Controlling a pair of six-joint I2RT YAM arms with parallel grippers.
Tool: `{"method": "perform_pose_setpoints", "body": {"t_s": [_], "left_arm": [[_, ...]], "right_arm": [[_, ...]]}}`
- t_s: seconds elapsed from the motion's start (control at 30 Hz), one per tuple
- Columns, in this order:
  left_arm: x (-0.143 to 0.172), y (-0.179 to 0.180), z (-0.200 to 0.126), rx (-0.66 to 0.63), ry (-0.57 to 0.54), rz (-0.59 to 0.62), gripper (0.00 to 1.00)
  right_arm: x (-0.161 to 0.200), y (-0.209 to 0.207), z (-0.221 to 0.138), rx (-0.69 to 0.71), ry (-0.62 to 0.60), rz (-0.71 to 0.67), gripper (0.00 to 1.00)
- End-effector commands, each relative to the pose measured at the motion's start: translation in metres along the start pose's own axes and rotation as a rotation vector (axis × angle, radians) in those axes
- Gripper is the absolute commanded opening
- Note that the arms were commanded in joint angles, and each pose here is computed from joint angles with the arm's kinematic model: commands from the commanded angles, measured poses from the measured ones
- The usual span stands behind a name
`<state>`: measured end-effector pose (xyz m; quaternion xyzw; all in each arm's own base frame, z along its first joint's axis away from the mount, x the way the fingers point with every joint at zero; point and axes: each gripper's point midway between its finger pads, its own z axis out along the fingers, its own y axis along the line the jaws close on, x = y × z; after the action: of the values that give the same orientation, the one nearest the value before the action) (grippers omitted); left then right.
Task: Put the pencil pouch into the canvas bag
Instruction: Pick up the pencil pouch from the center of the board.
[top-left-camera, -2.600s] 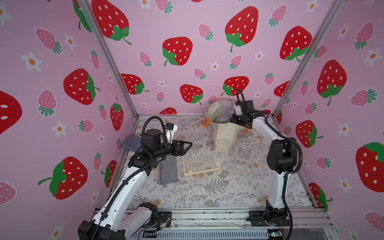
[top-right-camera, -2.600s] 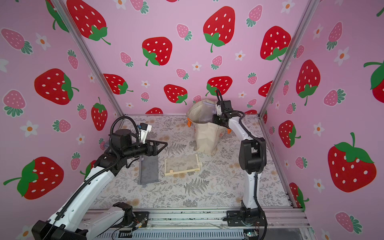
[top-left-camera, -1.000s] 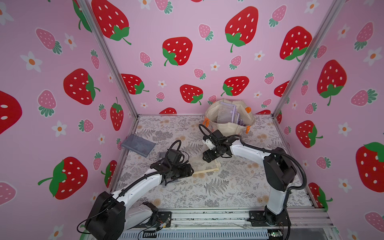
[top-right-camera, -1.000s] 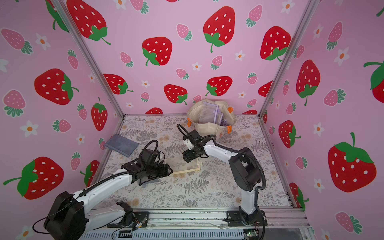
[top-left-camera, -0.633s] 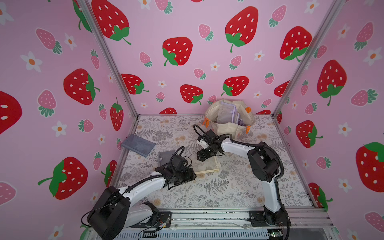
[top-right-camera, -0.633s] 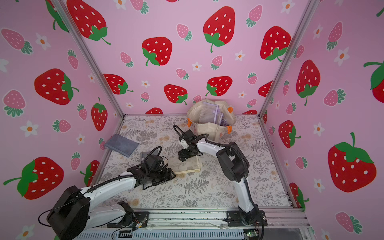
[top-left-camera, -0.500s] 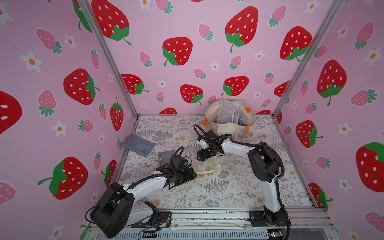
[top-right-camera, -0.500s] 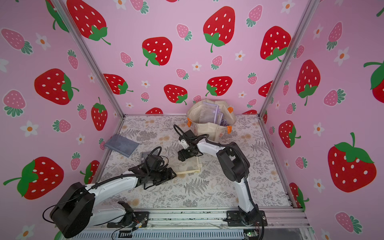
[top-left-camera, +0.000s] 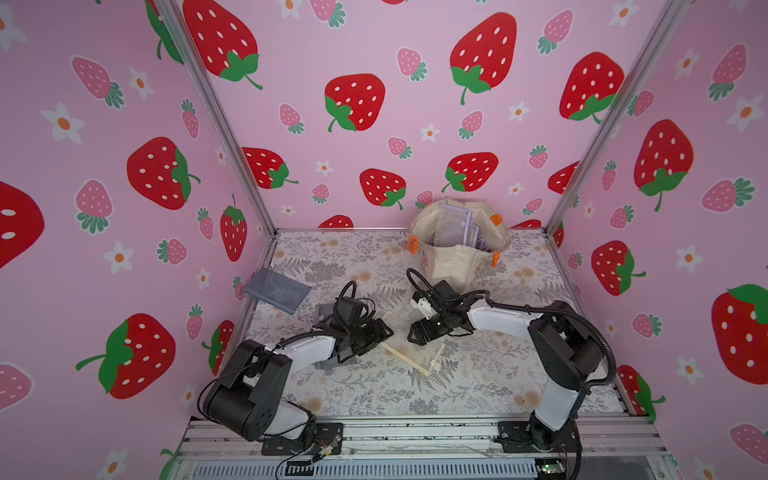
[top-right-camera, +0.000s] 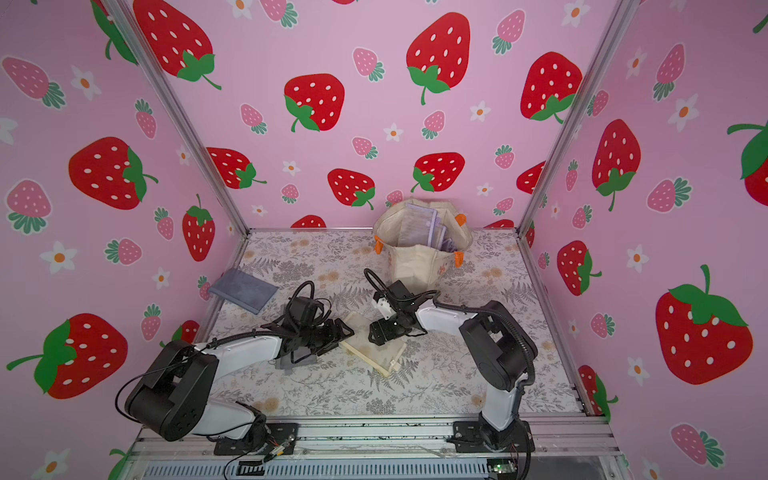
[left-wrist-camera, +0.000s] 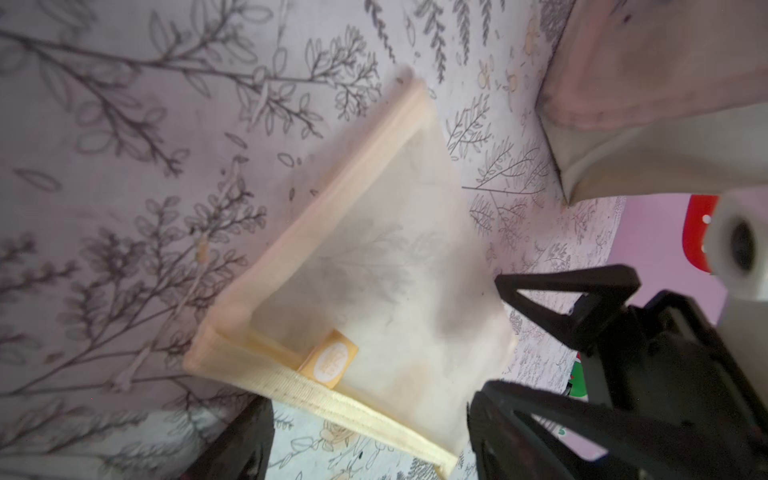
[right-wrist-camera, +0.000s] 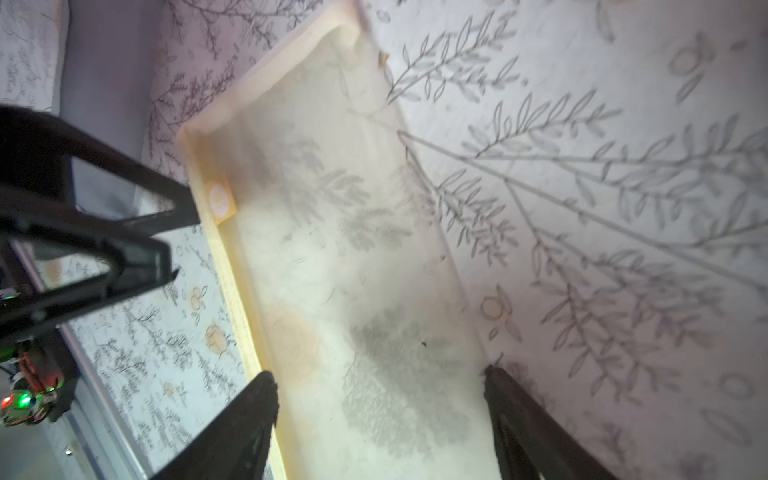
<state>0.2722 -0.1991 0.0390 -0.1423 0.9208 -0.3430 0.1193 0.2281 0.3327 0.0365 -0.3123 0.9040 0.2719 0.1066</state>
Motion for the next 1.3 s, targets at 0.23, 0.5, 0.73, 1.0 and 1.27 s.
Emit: {"method": "perform_pose_setpoints", "body": {"t_s": [0.23, 0.5, 0.73, 1.0, 1.27], "left_arm": [[-0.003, 0.001, 0.01, 0.018, 0.014, -0.021, 0.66], [0.0, -0.008, 0.012, 0.067, -0.01, -0.014, 0.53], [-0.006, -0.016, 0.005, 0.075, -0.034, 0.015, 0.4], [-0.008, -0.026, -0.021, 0.053, -0.074, 0.09, 0.42], [-0.031, -0.057, -0.093, -0.029, -0.238, 0.295, 0.73]], "right_arm": [[0.022, 0.011, 0.01, -0.093, -0.004, 0.106, 0.71], [0.01, 0.024, 0.02, -0.19, -0.04, 0.125, 0.6], [0.007, 0.026, 0.011, -0.178, -0.057, 0.106, 0.22], [-0.011, 0.044, -0.028, -0.19, -0.148, 0.048, 0.0], [-0.061, 0.07, -0.135, -0.117, -0.323, -0.074, 0.0]]}}
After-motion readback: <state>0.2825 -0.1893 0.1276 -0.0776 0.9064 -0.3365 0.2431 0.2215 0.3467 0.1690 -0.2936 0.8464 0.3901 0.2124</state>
